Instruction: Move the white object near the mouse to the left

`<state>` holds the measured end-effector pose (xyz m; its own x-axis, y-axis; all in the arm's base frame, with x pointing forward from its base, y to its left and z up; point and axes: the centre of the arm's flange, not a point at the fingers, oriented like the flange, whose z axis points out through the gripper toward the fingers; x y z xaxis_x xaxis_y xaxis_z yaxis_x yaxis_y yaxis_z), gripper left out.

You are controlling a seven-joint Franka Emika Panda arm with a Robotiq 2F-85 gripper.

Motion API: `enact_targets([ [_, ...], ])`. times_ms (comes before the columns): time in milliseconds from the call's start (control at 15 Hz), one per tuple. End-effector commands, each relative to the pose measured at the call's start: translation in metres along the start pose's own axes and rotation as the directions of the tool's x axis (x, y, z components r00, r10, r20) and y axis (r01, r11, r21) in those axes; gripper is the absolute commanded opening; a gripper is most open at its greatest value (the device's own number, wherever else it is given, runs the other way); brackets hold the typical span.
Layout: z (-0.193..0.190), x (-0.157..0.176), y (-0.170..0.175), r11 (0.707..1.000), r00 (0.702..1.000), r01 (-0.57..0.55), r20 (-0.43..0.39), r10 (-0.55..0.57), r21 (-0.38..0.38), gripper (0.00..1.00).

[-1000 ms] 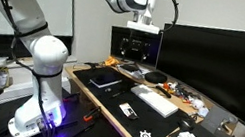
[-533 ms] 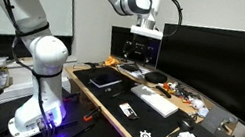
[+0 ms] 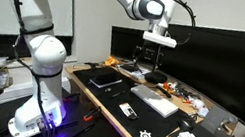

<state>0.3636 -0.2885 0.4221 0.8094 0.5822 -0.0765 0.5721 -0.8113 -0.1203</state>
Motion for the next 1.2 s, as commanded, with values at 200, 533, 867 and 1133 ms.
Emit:
enact_targets([
  [200, 0.008, -0.016, 0.053, 0.995, 0.997, 0.055, -0.048, -0.059, -0.089, 1.0],
  [533, 0.018, -0.039, 0.082, 0.995, 0.996, 0.019, -0.082, -0.028, -0.102, 1.0],
  [867, 0.027, -0.058, 0.1, 0.994, 0.994, -0.076, -0.089, 0.068, -0.081, 1.0],
  [1133, 0.032, -0.06, 0.093, 0.996, 0.996, -0.057, -0.077, 0.051, -0.074, 1.0],
])
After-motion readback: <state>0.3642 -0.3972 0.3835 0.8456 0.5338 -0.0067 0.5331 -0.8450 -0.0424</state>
